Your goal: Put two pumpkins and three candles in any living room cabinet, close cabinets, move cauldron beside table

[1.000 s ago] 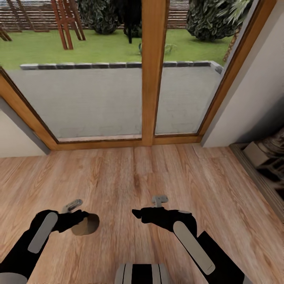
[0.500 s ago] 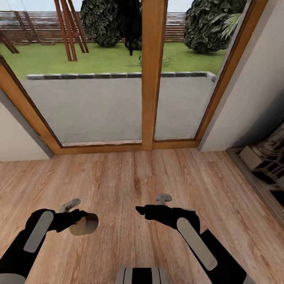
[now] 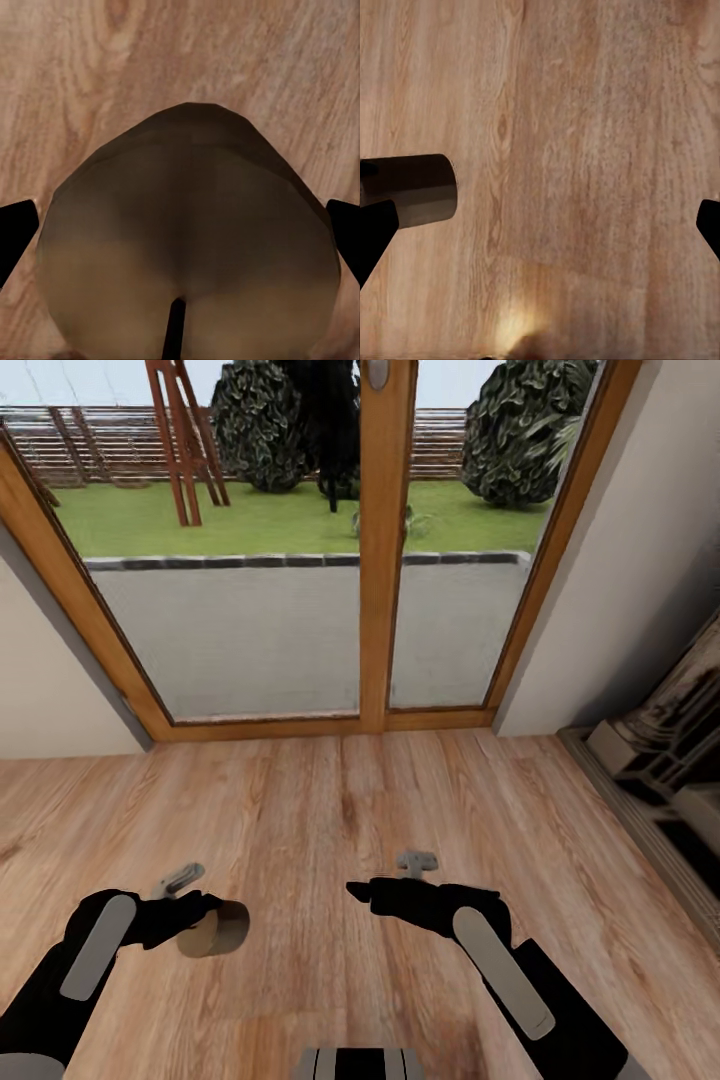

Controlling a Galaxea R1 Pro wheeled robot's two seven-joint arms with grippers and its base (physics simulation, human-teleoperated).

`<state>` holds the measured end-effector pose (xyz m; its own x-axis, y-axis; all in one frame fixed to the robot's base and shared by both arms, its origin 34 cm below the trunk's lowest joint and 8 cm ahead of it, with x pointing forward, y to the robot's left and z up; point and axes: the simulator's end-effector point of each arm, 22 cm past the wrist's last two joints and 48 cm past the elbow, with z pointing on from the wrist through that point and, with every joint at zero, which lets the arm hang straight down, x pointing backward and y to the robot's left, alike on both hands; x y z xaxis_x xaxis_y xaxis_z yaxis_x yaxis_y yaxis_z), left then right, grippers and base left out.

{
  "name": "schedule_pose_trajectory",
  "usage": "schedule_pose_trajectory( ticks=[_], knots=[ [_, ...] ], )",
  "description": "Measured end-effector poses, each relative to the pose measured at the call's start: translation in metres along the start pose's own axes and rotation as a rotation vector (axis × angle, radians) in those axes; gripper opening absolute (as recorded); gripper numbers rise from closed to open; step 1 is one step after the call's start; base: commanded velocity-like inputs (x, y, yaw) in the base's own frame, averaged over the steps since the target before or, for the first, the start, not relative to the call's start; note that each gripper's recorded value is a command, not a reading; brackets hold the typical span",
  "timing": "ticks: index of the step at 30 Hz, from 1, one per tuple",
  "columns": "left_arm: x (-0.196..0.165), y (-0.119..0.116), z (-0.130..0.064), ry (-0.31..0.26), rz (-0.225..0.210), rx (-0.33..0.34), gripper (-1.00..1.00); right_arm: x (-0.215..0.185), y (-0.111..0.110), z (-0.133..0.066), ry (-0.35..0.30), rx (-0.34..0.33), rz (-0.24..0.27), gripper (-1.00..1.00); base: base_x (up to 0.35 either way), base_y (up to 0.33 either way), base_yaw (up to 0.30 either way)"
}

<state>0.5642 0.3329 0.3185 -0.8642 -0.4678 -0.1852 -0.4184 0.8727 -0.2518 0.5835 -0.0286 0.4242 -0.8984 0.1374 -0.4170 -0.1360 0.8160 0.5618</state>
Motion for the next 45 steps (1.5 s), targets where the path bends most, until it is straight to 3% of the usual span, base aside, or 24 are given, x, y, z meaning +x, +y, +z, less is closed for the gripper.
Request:
schedule_pose_trajectory(
  ticks=[45],
  knots=[
    [-0.036, -0.037, -0.086, 0.005, 0.002, 0.003, -1.00, -0.051, 0.039, -0.056, 0.039, 0.018, 0.028, 1.00, -0.323, 0.000, -0.257]
  ],
)
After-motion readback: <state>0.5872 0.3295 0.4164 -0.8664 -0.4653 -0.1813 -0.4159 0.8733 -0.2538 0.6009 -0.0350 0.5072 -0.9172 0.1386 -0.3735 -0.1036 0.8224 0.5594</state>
